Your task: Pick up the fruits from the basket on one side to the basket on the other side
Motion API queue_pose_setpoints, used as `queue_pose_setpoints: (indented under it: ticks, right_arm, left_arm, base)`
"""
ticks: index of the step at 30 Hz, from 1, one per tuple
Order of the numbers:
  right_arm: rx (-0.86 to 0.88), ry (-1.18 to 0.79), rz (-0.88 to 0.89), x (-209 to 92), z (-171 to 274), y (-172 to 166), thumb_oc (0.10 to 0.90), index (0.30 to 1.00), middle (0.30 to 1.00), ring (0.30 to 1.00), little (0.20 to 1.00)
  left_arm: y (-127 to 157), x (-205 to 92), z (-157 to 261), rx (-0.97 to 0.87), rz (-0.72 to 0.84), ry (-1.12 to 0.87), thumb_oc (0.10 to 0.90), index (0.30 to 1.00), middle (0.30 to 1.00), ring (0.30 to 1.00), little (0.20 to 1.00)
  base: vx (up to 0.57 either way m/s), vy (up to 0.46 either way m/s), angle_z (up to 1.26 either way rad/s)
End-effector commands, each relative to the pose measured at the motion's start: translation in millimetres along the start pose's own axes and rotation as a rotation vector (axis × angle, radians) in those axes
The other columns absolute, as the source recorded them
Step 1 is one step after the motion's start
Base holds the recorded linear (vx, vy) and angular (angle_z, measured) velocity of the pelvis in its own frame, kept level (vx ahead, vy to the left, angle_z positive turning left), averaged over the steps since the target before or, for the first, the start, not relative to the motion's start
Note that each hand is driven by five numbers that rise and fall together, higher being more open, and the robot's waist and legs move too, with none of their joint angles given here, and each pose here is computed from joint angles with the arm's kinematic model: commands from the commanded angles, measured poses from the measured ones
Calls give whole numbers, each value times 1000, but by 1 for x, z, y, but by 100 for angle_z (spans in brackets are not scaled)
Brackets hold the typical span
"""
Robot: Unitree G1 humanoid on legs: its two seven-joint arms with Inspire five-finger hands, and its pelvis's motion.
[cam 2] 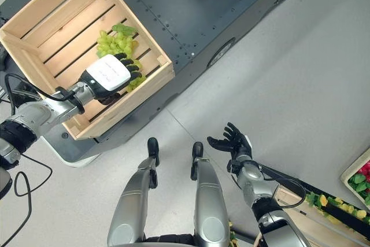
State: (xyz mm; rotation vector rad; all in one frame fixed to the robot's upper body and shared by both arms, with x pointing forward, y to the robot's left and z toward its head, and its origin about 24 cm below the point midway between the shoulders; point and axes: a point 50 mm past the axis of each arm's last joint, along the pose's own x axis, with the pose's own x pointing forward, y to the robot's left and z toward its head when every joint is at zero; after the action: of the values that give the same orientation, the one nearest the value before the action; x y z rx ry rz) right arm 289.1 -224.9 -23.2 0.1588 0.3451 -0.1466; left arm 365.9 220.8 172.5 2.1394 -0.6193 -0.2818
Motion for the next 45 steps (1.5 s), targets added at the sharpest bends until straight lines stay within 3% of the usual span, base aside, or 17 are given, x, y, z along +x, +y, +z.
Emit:
queue_pose_setpoints:
  ticks: [1,9,17,22,37,44,45]
  right_arm:
    - [45,-133,37,3,35,-5,800,900,900,900,900]
    - [67,-139,22,4,39,-10,800,900,900,900,900]
    - [66,-149,26,3,42,-10,800,900,900,900,900]
    - [90,-166,19,3,46,-8,800,900,900,900,900]
    - [129,-232,54,2,59,7,800,900,900,900,900]
    - [143,-254,58,4,67,10,800,900,900,900,900]
    - [153,-259,59,4,69,11,800,900,900,900,900]
  left_arm:
    - [63,2,-51,119,192,113,800,900,900,900,900]
    - [71,10,-50,182,193,103,800,900,900,900,900]
    - [69,3,-86,312,197,356,800,900,900,900,900]
    - [66,1,-97,314,106,447,800,900,900,900,900]
    - [60,8,-86,314,87,339,800,900,900,900,900]
    - [58,13,-81,206,82,327,800,900,900,900,900]
    - [57,15,-77,170,83,304,698,747,747,747,747]
  base:
    - [0,0,0]
    - [-1,1,0]
    - [5,17,-1]
    - [9,24,-1]
    - [1,7,-1]
    - [0,0,0]
    - [0,0,0]
